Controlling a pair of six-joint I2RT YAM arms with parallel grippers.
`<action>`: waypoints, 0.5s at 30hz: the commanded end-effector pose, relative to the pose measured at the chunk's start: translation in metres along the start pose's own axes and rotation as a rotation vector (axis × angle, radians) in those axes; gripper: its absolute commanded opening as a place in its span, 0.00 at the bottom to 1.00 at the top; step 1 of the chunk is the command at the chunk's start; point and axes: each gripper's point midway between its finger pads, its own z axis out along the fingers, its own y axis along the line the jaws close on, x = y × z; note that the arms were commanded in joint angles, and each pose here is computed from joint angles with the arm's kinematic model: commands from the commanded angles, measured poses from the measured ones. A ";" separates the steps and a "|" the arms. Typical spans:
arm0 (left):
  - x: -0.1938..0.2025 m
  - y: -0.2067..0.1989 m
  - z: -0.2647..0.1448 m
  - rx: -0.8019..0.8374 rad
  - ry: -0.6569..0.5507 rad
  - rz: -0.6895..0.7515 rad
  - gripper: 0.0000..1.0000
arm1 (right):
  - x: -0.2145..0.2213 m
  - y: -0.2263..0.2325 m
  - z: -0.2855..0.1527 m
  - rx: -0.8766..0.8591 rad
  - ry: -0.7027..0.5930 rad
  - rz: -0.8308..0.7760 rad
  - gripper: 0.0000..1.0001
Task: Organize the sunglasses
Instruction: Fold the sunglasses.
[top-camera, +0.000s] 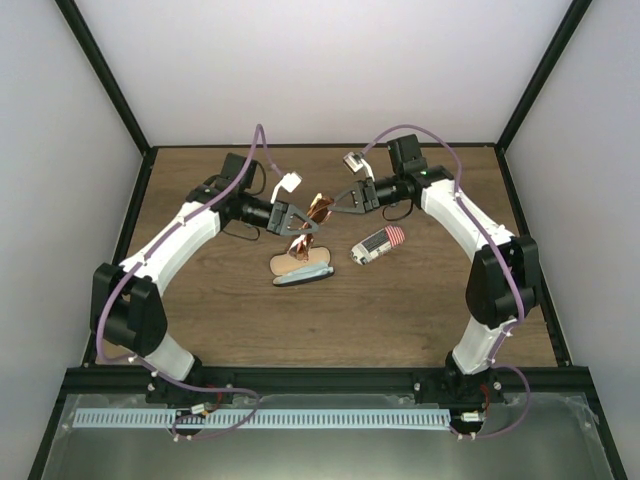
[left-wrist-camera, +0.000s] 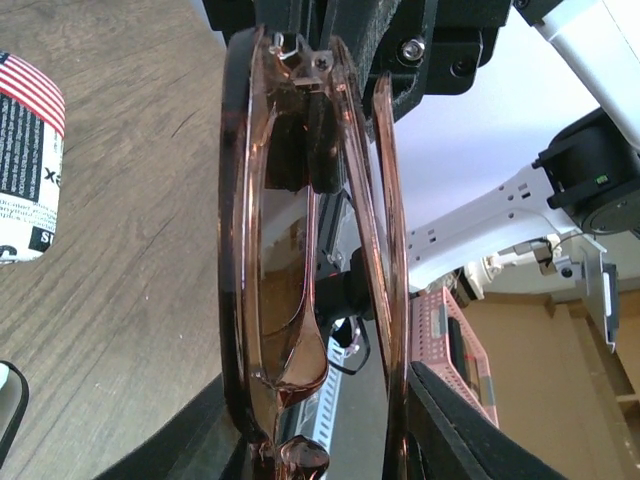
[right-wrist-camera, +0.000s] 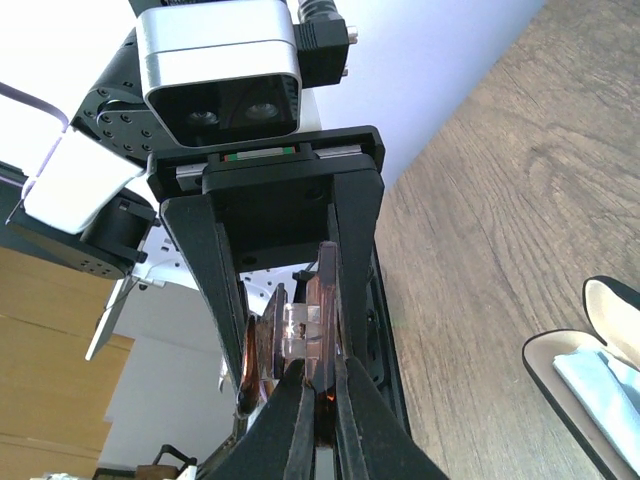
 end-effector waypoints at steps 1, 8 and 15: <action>-0.003 -0.001 0.001 -0.003 -0.001 0.038 0.34 | -0.009 0.012 0.000 -0.023 -0.001 -0.032 0.01; -0.002 0.000 0.000 -0.010 -0.002 0.036 0.29 | -0.010 0.011 0.000 -0.021 -0.002 -0.028 0.01; -0.008 -0.007 -0.002 -0.006 -0.021 0.057 0.95 | -0.014 0.008 0.000 0.017 -0.016 -0.019 0.01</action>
